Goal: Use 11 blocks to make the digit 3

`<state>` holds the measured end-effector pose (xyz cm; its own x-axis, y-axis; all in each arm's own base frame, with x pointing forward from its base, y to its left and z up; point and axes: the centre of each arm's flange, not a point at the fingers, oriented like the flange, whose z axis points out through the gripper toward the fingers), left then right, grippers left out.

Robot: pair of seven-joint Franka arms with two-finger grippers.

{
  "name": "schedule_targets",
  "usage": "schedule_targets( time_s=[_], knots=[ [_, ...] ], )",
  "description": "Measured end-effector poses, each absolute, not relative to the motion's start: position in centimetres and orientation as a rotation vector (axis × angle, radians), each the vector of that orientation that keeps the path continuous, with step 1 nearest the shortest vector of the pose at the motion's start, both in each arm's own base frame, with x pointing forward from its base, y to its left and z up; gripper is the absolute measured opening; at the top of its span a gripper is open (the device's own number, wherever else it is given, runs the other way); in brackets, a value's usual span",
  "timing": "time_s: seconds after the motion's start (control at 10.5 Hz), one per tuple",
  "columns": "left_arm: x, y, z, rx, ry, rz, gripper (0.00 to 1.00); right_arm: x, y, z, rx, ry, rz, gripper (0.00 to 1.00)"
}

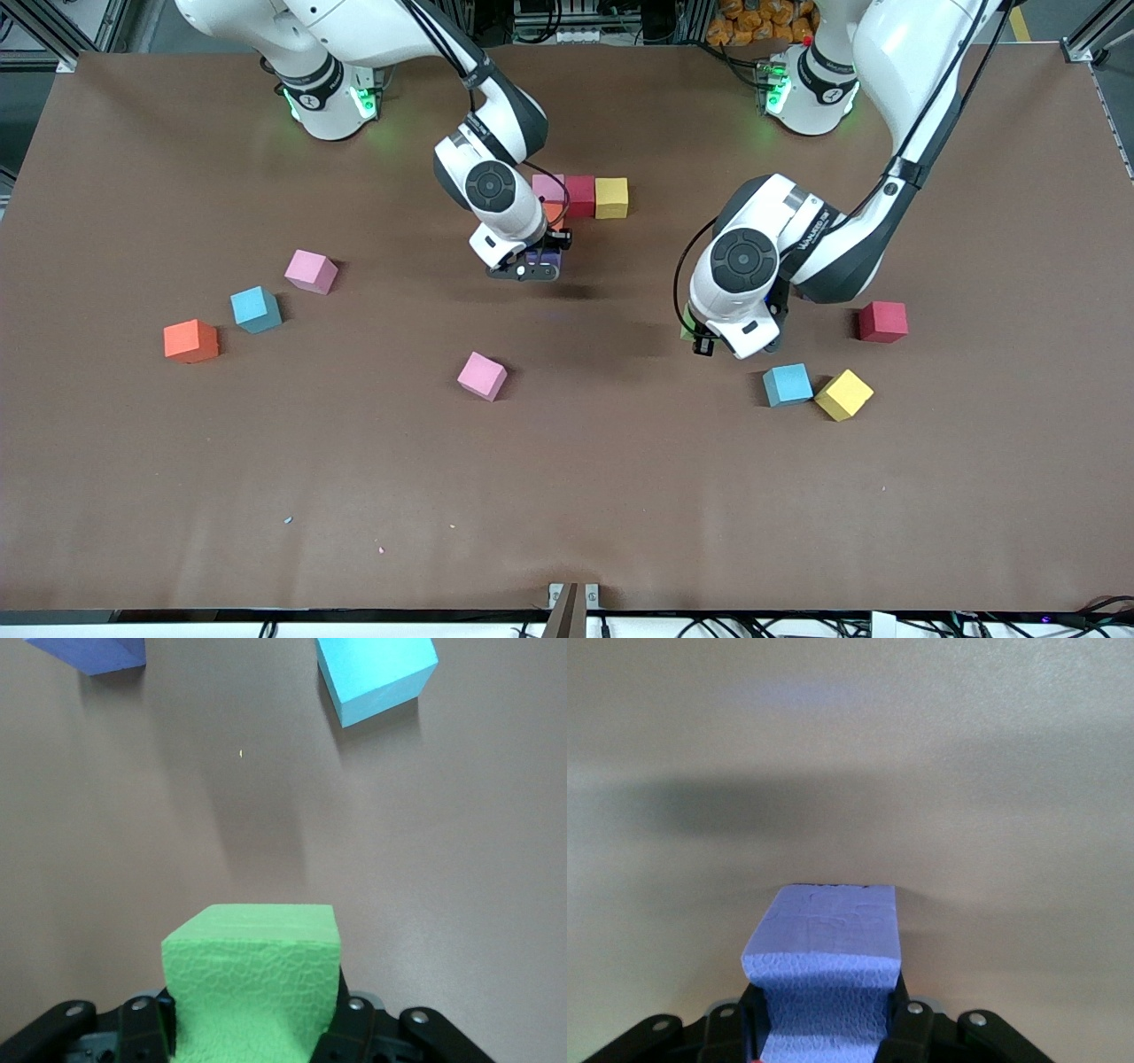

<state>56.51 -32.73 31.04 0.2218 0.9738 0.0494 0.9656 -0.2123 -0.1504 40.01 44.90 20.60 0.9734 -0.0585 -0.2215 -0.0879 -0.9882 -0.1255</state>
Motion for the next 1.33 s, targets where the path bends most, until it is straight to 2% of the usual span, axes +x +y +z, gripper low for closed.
schedule_targets(
  time_s=[1.33],
  knots=[
    [56.31, -32.90, 30.20, -2.327, -1.857, 0.098, 0.56, 40.24, 44.69, 20.60, -2.985, 0.101, 0.329, 0.53]
  ],
)
